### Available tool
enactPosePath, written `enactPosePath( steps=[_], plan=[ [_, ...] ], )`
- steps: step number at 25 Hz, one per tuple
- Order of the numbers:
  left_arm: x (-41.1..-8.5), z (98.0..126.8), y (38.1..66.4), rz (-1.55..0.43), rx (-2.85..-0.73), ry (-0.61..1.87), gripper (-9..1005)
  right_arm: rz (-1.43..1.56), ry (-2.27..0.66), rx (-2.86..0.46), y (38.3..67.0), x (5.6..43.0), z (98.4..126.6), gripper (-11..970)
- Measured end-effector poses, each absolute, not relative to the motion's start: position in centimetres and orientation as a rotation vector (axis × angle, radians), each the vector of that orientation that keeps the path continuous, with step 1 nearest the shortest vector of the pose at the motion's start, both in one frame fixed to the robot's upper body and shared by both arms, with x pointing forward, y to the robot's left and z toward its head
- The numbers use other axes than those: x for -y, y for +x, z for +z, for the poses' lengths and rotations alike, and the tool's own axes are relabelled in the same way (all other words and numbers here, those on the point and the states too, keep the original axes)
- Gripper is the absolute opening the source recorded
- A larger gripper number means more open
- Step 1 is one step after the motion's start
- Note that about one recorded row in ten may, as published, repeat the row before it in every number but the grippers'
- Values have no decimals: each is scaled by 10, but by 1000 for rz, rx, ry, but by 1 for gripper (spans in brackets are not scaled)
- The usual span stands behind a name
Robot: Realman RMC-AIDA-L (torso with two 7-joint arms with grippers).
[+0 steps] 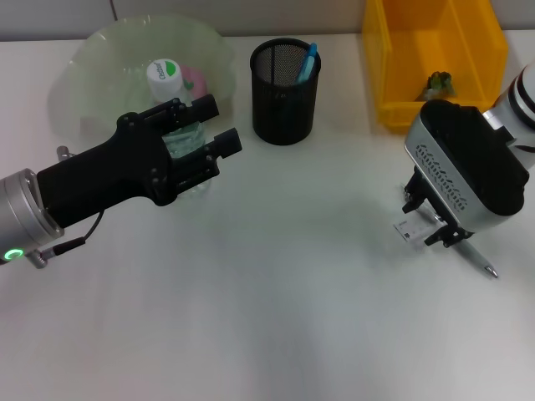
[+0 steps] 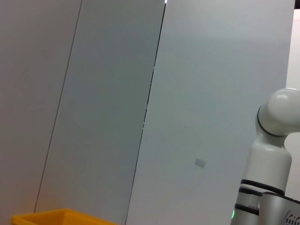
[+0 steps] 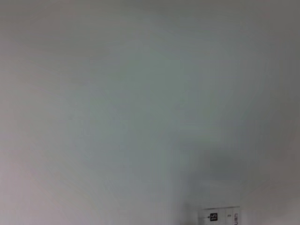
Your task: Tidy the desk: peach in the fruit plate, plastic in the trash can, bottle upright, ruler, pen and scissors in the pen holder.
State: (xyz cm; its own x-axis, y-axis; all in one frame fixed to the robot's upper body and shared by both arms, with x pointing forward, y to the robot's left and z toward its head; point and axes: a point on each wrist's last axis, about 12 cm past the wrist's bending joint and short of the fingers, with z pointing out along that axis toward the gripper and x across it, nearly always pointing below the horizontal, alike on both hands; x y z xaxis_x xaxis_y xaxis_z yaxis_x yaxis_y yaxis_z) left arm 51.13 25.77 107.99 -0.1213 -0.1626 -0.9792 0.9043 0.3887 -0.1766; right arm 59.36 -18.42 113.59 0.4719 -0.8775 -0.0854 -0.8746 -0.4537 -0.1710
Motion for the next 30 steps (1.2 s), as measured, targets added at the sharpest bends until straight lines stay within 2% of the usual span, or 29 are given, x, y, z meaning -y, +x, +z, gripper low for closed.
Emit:
enactPosePath(
  steps=[30],
  plan=[
    [-260, 1083, 515, -1049, -1377, 738, 587, -17, -2529, -1521, 600, 172, 1126, 452]
  ],
)
